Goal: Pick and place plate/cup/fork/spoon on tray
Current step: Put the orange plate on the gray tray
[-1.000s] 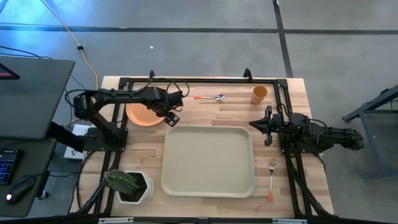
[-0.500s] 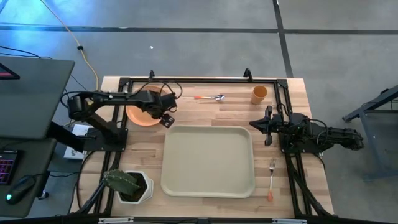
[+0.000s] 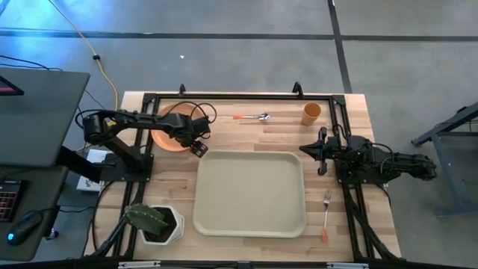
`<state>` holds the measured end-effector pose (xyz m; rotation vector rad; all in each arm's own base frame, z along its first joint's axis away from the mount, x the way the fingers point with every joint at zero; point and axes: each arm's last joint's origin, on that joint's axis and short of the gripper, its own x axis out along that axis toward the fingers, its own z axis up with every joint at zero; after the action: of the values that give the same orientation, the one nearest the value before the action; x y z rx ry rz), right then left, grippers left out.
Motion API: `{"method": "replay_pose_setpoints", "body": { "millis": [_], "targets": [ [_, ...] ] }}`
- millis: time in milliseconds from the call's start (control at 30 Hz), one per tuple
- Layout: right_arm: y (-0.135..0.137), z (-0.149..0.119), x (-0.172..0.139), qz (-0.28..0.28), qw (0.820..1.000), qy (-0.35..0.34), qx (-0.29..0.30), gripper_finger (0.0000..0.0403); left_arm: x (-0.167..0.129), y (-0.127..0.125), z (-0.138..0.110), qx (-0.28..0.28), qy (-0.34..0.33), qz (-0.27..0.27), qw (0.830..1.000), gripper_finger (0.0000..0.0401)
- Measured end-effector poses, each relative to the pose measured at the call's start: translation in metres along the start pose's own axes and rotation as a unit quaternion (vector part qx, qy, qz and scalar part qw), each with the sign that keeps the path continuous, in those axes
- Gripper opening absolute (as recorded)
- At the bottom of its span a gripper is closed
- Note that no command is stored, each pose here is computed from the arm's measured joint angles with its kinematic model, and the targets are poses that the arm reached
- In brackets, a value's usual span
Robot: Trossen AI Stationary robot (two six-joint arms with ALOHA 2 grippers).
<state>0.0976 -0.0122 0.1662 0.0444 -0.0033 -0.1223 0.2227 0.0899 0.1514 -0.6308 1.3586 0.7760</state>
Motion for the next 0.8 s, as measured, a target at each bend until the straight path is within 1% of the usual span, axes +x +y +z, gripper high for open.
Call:
{"method": "replay_pose_setpoints", "body": {
  "millis": [100, 200, 333, 400, 533, 633, 800],
  "targets": [
    [0.000, 0.000, 0.000, 0.000, 1.000, 0.000, 0.000, 0.0000, 0.002, 0.001, -0.002, 0.000, 0.001, 0.001, 1.000, 0.0170],
    [0.000, 0.000, 0.000, 0.000, 1.000, 0.000, 0.000, 0.0000, 0.003, 0.002, -0.003, 0.001, 0.006, 0.005, 1.000, 0.0119],
    [0.000, 0.000, 0.000, 0.000, 1.000, 0.000, 0.000, 0.0000, 0.003, 0.001, -0.002, 0.021, 0.001, 0.003, 1.000, 0.0040],
    [0.000, 0.000, 0.000, 0.000, 1.000, 0.000, 0.000, 0.0000, 0.002, 0.001, -0.001, 0.031, -0.004, 0.004, 1.000, 0.0015],
    [0.000, 0.000, 0.000, 0.000, 1.000, 0.000, 0.000, 0.0000, 0.001, 0.001, -0.001, 0.037, -0.003, 0.005, 0.999, 0.0016],
    [0.000, 0.000, 0.000, 0.000, 1.000, 0.000, 0.000, 0.0000, -0.004, -0.001, 0.002, 0.048, -0.005, 0.005, 0.999, 0.0007],
    [0.000, 0.000, 0.000, 0.000, 1.000, 0.000, 0.000, 0.0000, -0.026, -0.003, 0.013, 0.068, -0.021, 0.013, 0.997, 0.0003]
  ]
}}
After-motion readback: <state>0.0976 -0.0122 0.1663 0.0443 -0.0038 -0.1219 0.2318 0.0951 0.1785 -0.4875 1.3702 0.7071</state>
